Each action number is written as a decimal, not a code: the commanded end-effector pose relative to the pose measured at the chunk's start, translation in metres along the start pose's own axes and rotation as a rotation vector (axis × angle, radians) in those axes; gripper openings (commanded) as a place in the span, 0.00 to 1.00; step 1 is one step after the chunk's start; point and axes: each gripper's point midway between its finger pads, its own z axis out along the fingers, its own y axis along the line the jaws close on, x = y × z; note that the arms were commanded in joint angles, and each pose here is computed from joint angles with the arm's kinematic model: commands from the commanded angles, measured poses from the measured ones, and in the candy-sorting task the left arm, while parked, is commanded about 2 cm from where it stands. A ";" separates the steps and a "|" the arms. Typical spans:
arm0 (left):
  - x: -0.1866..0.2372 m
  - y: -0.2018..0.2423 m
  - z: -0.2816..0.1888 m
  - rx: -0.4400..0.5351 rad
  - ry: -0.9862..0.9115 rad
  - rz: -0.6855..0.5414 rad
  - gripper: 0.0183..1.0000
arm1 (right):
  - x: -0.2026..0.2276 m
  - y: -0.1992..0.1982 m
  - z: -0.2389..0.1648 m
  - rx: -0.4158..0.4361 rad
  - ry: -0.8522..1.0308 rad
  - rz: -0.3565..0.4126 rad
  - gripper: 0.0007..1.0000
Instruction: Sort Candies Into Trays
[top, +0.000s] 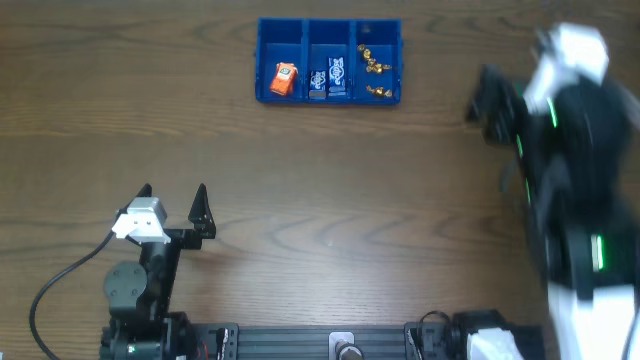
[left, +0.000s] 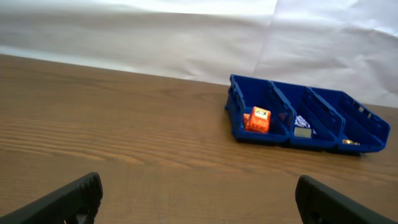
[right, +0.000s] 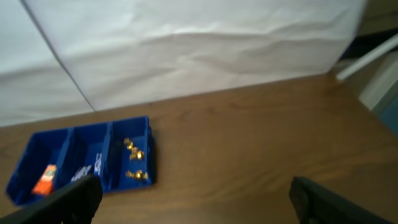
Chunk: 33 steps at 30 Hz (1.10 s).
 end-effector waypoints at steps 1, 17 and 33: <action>0.016 0.000 0.001 0.012 0.047 -0.009 1.00 | 0.066 -0.006 -0.024 -0.084 -0.098 -0.008 1.00; 0.016 0.000 0.001 0.011 0.047 -0.009 1.00 | 0.152 0.018 -0.007 -0.322 -0.368 0.018 1.00; 0.016 0.000 0.001 0.012 0.047 -0.009 1.00 | 0.196 0.008 0.018 -0.281 -0.354 0.023 1.00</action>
